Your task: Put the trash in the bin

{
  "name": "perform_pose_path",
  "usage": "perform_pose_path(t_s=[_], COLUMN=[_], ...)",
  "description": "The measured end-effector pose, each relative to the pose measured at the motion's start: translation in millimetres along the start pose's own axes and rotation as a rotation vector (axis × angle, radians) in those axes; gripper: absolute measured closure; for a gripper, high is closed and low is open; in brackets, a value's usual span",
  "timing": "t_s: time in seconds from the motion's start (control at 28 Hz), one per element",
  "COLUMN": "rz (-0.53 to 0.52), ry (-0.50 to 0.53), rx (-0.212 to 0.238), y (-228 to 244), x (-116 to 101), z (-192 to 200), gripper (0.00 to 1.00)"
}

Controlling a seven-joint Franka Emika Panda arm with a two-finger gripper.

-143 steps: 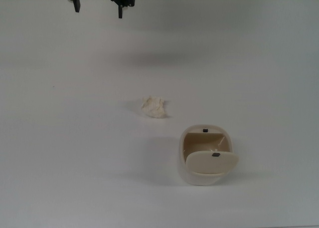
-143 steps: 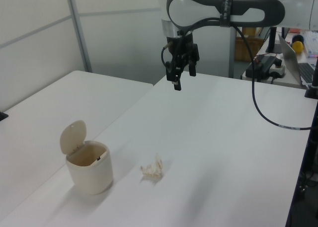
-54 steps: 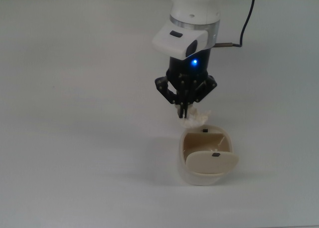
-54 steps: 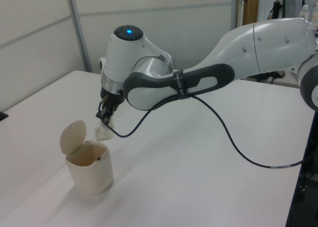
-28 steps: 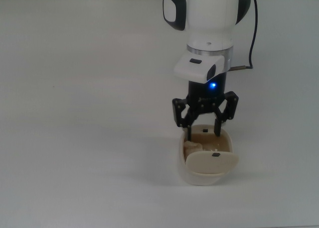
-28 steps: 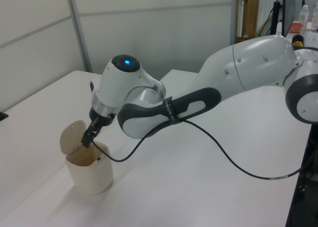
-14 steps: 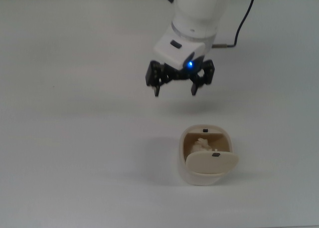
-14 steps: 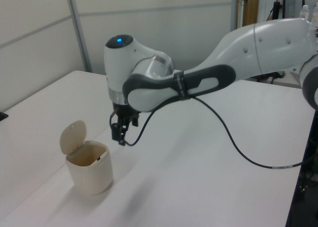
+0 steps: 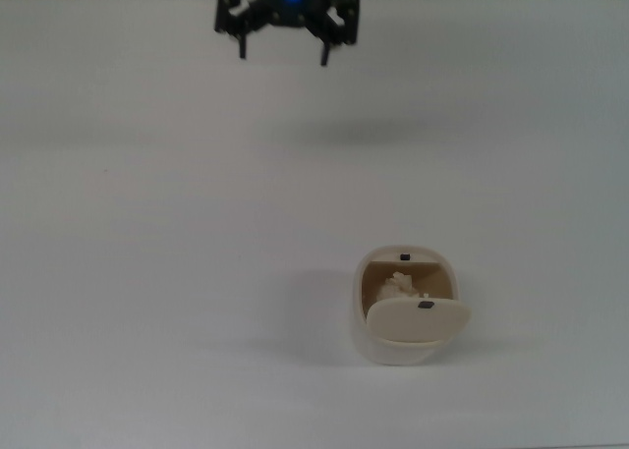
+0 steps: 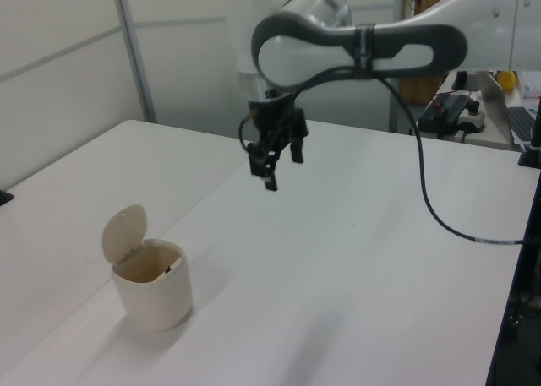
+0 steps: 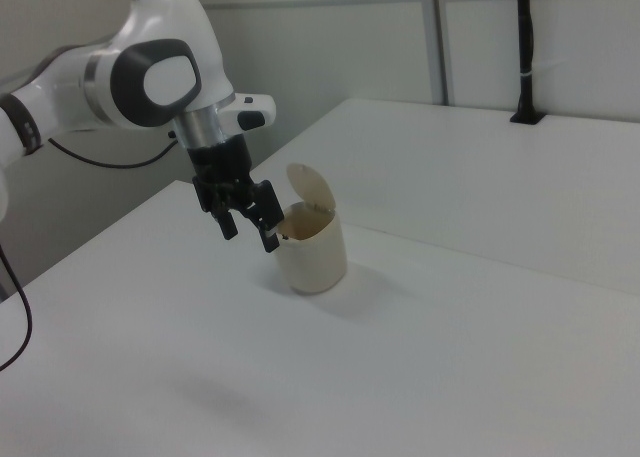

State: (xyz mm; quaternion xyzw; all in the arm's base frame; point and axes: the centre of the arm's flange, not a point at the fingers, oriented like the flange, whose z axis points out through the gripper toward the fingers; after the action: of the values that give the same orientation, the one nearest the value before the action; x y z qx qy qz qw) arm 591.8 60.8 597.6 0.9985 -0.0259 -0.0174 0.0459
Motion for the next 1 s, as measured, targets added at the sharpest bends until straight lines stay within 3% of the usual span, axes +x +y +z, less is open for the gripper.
perform_pose_path(t_s=[0.75, 1.0], rz=[0.134, 0.141], ry=[0.013, 0.036], rx=[0.020, 0.040], y=[79, 83], x=[-3, -3], z=[-9, -16], gripper=[0.00, 0.00])
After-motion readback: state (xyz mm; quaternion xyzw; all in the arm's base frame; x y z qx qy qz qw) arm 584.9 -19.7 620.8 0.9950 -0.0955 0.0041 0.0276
